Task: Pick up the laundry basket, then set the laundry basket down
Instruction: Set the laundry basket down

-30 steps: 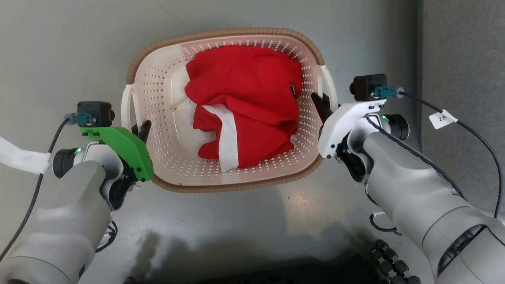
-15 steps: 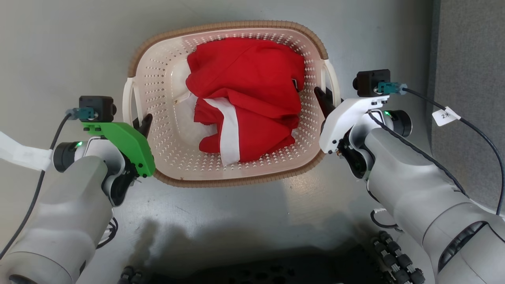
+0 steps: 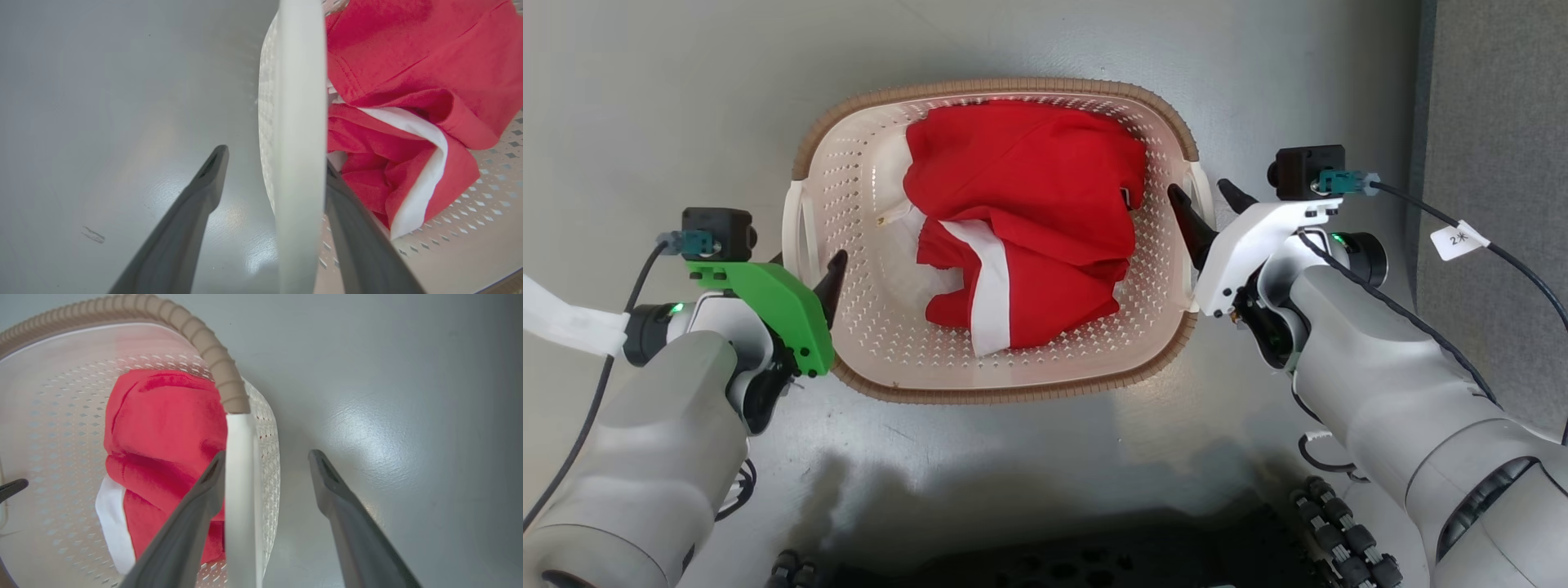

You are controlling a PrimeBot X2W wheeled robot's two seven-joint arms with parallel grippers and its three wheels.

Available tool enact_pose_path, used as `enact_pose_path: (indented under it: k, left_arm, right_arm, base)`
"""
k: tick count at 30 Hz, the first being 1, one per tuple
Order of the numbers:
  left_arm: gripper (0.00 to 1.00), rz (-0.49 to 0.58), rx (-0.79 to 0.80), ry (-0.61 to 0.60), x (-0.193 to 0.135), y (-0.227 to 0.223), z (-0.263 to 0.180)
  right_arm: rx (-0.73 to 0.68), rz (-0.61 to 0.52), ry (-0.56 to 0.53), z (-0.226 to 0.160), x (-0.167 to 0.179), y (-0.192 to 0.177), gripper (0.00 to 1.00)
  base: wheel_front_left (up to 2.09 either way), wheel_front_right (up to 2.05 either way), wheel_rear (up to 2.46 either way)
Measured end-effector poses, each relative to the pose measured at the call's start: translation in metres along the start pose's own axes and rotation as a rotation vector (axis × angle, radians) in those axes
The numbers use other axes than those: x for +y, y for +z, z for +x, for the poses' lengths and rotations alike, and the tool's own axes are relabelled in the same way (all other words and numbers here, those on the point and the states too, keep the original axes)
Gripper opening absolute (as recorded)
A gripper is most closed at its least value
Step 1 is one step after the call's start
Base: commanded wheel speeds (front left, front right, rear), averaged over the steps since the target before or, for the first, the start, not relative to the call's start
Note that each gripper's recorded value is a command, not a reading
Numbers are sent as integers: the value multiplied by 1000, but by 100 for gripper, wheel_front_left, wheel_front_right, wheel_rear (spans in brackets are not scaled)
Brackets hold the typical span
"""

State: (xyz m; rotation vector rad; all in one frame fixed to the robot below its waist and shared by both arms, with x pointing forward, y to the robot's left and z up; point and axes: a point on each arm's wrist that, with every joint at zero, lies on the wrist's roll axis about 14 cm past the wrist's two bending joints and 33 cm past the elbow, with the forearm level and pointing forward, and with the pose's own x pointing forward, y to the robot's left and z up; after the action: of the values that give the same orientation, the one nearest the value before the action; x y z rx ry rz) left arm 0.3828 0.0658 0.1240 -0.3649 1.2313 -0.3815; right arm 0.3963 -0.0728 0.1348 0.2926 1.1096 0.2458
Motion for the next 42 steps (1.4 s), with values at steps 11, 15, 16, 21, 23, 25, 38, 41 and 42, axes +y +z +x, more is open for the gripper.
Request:
enact_pose_path:
  k: [11, 15, 16, 21, 23, 25, 38, 41, 42]
  left_arm:
    - [100, 13, 8, -5, -3, -1, -1]
    - [100, 15, 2, 0, -3, 1, -4]
    - [100, 17, 0, 3, -2, 3, -5]
    - [100, 28, -32, 17, -1, 12, -12]
    - [100, 34, -51, 16, -3, 18, -15]
    - [100, 45, -89, 12, -8, 29, -20]
    - [100, 99, -252, -18, -36, 66, -56]
    - [100, 114, -301, -37, -47, 77, -67]
    - [100, 119, -316, -43, -51, 80, -71]
  right_arm:
    - [-5, -5, -5, -1, 1, 3, 100]
    - [-13, -12, -6, -4, 2, 7, 100]
    - [-17, -12, -5, -5, 2, 8, 100]
    - [-43, -20, -1, -11, 5, 18, 100]
    - [-63, -21, 2, -15, 7, 25, 100]
    - [-94, -28, 4, -22, 9, 36, 100]
    - [-245, -57, 20, -61, 24, 83, 100]
    - [-272, -59, 29, -72, 28, 89, 100]
    - [-283, -60, 31, -77, 30, 92, 100]
  base:
    - [0, 0, 0]
    - [0, 0, 0]
    - [0, 0, 0]
    - [0, 0, 0]
    - [0, 0, 0]
    - [0, 0, 0]
    - [0, 0, 0]
    - [0, 0, 0]
    - [0, 0, 0]
